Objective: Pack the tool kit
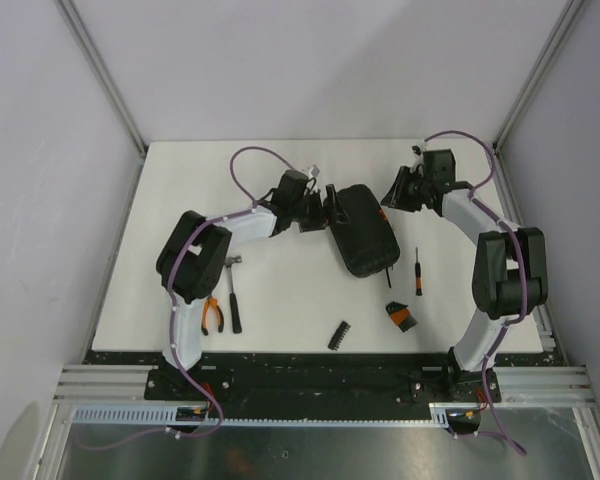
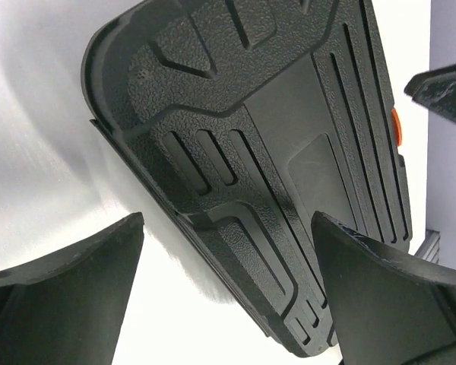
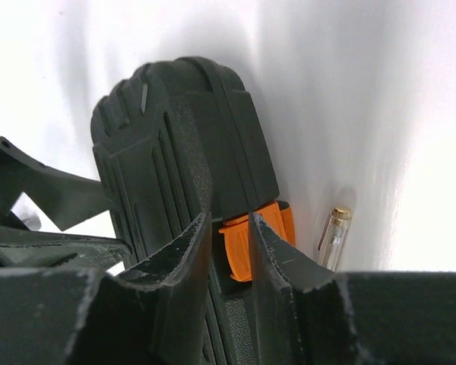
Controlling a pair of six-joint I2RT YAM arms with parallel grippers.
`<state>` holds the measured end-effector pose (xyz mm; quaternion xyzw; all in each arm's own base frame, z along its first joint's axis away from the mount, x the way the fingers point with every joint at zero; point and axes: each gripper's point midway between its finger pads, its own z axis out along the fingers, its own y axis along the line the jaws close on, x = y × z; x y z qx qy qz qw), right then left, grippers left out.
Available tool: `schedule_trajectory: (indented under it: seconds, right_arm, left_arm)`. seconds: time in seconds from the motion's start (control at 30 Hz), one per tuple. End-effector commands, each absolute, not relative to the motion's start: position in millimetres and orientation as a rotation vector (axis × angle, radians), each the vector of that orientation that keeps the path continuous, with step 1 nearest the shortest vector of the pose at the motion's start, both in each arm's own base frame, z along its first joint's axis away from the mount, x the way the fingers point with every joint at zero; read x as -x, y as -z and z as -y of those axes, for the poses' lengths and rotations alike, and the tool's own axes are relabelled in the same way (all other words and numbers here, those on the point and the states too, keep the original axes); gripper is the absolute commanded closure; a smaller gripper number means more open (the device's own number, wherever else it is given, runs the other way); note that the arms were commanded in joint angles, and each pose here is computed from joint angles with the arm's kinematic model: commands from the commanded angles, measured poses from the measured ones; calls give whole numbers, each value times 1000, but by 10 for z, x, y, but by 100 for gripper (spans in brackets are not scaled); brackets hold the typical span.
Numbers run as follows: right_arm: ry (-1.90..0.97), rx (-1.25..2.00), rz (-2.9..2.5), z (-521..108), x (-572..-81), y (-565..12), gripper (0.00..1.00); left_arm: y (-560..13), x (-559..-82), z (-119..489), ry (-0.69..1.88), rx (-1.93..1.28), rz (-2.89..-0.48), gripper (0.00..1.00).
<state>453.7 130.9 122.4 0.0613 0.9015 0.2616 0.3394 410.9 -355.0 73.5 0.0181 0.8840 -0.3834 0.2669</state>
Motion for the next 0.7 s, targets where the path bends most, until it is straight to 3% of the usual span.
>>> schedule_trajectory:
  seconds: [0.0,0.2,0.47,0.67]
  right_arm:
    - [-556,-72,-2375,-1361,-4474,-1176,70]
    - [-398,-19,-2391,-1344,-4415,-1148,71]
    - [-292,36,-2416,-1361,-4296,-1088,72]
    - [-289,49,-2421,-1367,-4209,-1106,74]
  left_arm:
    - [-836,-4261,3572,1012,8,-2336,5]
    - [-685,-4191,3558,1021,51,-2385,12]
    - [-572,-4137,3556,1029,58,-2417,34]
    - [-509,-4113,3542,1022,58,-2436,42]
